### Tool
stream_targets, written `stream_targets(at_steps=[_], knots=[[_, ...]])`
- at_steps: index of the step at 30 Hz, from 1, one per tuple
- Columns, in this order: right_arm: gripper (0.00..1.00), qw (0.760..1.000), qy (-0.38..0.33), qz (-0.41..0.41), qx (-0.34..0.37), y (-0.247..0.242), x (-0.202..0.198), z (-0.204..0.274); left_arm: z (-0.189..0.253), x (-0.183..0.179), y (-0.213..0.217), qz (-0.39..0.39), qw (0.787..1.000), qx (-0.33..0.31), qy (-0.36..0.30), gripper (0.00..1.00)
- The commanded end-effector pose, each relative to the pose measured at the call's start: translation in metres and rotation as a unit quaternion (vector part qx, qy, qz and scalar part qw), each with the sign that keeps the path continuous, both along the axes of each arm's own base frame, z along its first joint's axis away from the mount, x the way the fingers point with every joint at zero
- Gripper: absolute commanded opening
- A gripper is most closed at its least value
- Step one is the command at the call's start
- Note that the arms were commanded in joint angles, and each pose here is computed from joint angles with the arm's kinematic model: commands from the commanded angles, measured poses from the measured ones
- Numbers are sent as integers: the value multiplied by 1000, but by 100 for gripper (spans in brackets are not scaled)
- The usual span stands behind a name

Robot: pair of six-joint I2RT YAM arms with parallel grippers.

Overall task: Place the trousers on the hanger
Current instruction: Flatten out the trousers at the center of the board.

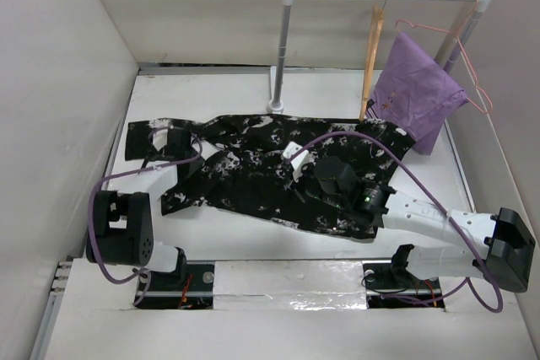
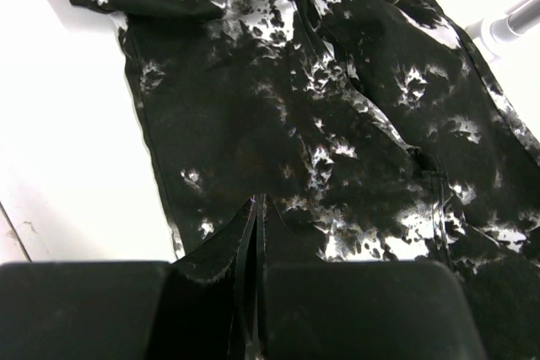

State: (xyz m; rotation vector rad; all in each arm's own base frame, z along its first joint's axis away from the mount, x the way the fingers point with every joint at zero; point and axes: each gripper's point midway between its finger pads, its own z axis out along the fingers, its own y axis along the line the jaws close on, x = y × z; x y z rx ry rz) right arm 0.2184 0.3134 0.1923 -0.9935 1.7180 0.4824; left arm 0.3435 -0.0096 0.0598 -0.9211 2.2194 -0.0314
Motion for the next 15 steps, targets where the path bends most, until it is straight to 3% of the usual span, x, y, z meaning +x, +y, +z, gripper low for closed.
stream_targets(at_steps=[1,4,8,13,15], knots=[[4,999,-19,0,35,5,4,24,-10,-6,4,36,998,-39,-15,51],[4,999,-21,-2,39,3,4,27,-28,-41,33,109,994,-21,13,43],[4,998,-27,-3,49,0,2,35,-37,-98,73,228,974,-13,-2,46],[4,998,-25,4,52,1,2,33,3,-83,98,244,966,-26,-79,58],[4,998,-24,5,51,2,3,32,38,-67,105,249,963,-20,-104,65]])
